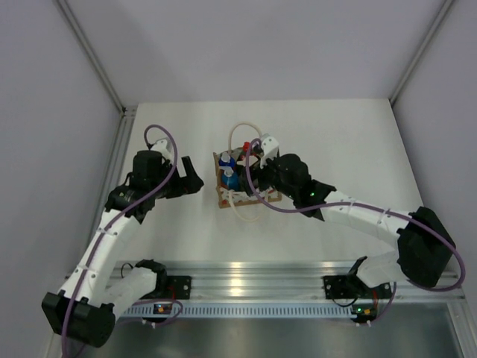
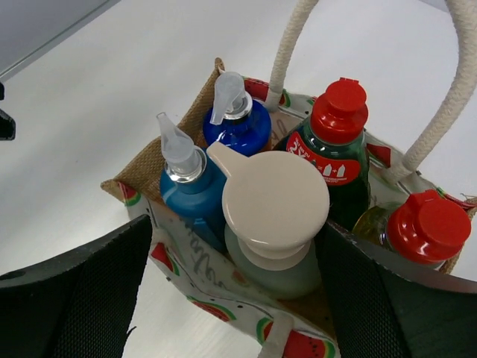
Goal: Take the personal care products out of the canvas bag
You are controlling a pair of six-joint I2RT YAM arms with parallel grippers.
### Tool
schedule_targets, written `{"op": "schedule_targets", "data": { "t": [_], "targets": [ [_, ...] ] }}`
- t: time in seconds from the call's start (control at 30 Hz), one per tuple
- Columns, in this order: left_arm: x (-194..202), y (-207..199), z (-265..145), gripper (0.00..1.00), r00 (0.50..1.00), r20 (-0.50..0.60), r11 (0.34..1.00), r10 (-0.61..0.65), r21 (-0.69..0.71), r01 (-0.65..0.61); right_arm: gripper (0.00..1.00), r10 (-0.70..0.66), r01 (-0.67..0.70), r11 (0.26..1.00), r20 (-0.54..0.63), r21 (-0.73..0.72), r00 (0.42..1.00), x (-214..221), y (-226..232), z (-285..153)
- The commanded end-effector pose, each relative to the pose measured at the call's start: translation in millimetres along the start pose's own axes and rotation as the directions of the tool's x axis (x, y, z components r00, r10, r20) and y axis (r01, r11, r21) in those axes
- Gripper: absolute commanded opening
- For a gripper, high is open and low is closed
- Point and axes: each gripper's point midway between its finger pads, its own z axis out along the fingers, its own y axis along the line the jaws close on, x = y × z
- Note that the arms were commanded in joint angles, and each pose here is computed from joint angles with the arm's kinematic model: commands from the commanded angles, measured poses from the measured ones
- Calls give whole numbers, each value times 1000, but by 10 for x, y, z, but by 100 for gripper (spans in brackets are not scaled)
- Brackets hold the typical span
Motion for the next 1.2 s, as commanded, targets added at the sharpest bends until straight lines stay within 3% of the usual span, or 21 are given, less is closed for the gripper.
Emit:
{"op": "schedule_targets", "data": {
  "t": [0.0, 0.63, 0.9, 1.17],
  "targets": [
    [45, 179, 66, 98, 999, 9, 997, 38, -69, -38, 85, -6, 2, 1000, 201, 23, 980, -575, 55, 108],
    [156, 101, 121, 98, 998, -38, 998, 58, -33, -60, 68, -6, -25, 993, 266, 115, 964, -302, -109, 399],
    [167, 88, 120, 98, 997, -42, 998, 61, -26, -62, 65, -11, -22, 991, 240, 132, 971, -118, -144, 439],
    [173, 90, 122, 98, 997, -44, 998, 59, -27, -60, 53, -45, 11, 991, 256, 132, 966, -71, -143, 471]
  ]
}}
